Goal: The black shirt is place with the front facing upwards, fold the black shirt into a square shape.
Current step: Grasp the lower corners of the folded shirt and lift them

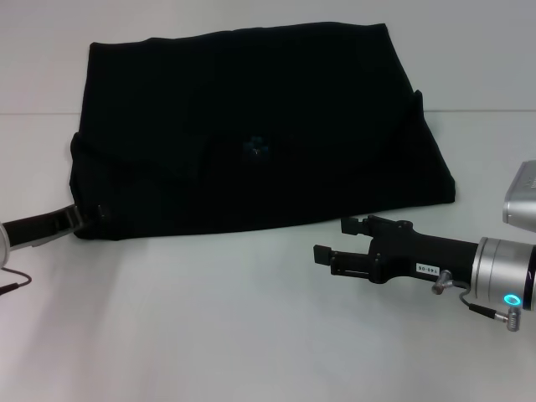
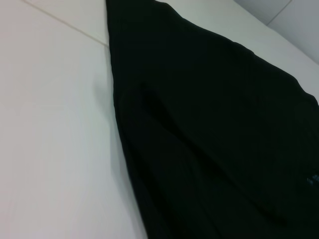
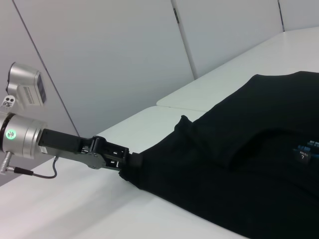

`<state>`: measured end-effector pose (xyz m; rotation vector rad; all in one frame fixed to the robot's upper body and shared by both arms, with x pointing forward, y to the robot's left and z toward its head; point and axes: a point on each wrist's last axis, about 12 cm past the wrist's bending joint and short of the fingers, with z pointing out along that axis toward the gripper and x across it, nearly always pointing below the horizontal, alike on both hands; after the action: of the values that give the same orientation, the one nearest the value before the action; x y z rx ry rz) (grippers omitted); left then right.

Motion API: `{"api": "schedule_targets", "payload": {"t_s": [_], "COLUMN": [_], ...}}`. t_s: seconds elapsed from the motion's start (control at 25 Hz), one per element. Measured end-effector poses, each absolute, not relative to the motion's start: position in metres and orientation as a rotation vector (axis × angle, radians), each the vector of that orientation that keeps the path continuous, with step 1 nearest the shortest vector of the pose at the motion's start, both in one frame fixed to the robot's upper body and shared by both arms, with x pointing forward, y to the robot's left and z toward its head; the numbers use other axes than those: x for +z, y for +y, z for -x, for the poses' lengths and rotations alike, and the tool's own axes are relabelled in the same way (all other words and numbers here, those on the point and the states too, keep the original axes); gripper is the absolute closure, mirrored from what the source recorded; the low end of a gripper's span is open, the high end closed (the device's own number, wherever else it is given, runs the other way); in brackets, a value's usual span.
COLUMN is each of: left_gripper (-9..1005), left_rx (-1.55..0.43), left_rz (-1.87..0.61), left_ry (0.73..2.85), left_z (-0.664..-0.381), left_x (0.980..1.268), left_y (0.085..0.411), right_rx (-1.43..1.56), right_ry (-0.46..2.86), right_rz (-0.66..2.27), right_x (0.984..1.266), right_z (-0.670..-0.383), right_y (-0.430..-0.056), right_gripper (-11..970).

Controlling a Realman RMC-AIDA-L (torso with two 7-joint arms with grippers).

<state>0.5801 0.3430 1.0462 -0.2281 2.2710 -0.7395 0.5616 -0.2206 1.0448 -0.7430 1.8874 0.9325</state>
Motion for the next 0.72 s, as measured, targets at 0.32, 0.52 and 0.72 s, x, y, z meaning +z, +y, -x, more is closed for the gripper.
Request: {"api": "schedule_targets", "payload": {"t_s": [0.32,0.52,0.72], "left_gripper": [807,912,944], "left_rx": [-0.741,-0.742,-0.742], "left_rz": [0.219,0.217,0.215], "left_ry": [2.275,2.277,2.277], "left_z": [-0.578,-0.578,-0.577], "left_x": [1.045,1.044,1.045], "left_y": [0.342,0.342,0.343], "right_rx": [0.948,0.948,0.906], "right_ry": [1.893,1.97,2.182], "right_rz": [0.717,0.573,0.318], "right_x": [1.045,1.053,1.083], "right_z": [-0.561,-0.569,-0.593], "right_y": [-0.223,-0.242,-0.288], "right_gripper": [76,77,76]}}
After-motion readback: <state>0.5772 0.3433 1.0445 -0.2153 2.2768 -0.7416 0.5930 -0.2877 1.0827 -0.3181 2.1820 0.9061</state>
